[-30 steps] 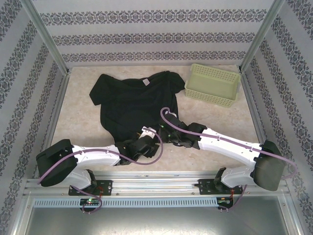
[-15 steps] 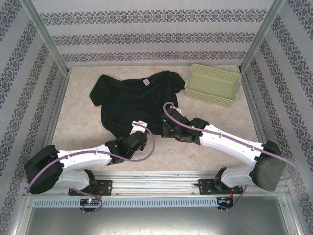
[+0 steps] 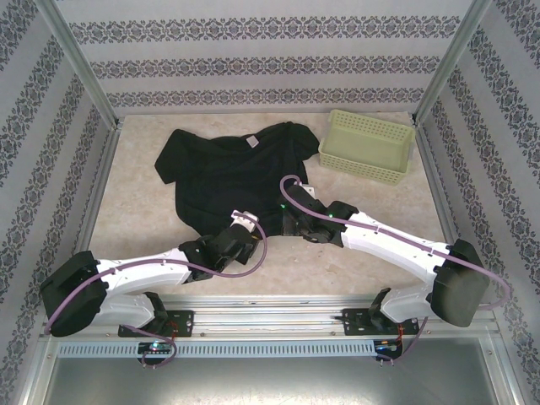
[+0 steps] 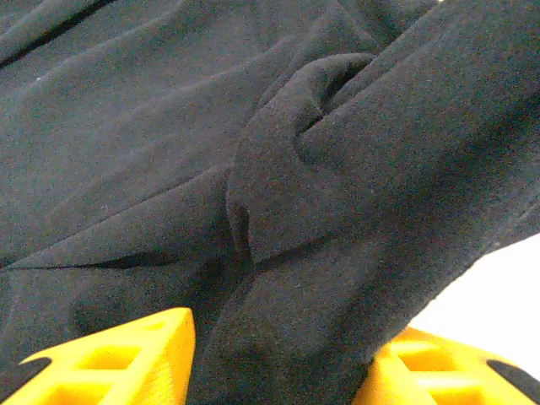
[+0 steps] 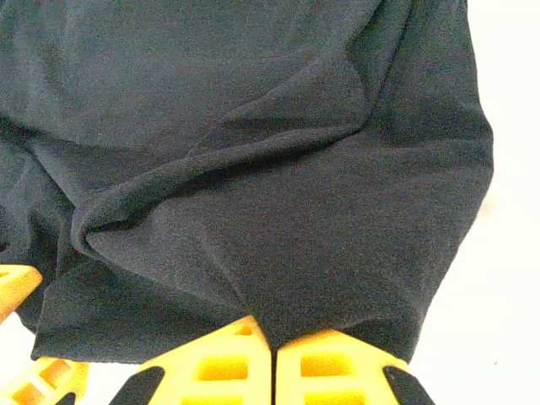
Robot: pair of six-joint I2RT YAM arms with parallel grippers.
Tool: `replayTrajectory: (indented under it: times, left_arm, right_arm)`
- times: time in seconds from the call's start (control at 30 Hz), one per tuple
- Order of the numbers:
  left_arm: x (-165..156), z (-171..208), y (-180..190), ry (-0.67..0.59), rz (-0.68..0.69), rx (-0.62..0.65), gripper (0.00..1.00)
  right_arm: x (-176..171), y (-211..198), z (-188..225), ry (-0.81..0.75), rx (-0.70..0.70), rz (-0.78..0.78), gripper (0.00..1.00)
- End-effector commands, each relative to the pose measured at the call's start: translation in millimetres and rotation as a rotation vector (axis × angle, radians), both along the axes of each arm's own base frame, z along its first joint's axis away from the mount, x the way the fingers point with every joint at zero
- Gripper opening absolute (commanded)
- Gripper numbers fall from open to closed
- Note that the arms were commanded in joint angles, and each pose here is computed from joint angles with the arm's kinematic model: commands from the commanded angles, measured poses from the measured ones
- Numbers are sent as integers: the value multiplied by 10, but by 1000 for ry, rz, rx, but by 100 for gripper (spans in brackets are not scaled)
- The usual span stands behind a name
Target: Fold the inside-out t-shirt
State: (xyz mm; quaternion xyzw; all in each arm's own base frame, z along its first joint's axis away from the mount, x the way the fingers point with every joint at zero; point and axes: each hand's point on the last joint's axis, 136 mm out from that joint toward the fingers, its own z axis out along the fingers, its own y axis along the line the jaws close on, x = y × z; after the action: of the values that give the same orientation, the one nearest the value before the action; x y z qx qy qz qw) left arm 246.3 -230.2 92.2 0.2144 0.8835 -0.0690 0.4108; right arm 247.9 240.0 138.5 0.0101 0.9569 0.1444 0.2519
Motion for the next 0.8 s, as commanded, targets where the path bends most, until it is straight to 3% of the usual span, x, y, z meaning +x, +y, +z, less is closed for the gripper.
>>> replayTrajectory:
  times: [0.0, 0.1, 0.23, 0.3, 0.43, 0.5, 0.63, 0.77]
  left_arm:
    - [3, -111, 131, 18, 26, 68, 44]
    - [36, -140, 138, 22, 43, 89, 39]
    - [161, -93, 181, 3, 92, 102, 20]
    - [211, 30, 136, -4, 92, 56, 10]
    - [229, 483, -68, -41, 38, -104, 0]
    - [175, 735, -269, -31, -51, -170, 0]
    - [19, 1027, -531, -13, -147, -104, 0]
    - [-134, 1285, -681, -31, -218, -211, 0]
  right_arm:
    - [37, -108, -23, -16, -47, -14, 8]
    - [25, -138, -55, -9, -56, -18, 9]
    - [30, -194, -100, -9, -66, -28, 10]
    - [39, -243, -145, -3, -75, -38, 10]
    - [62, -388, -203, -1, -89, -61, 10]
    - [71, -508, -199, -4, -100, -81, 10]
    - [81, -768, -98, -31, -106, -125, 10]
    - [88, -985, 29, -68, -76, -173, 11]
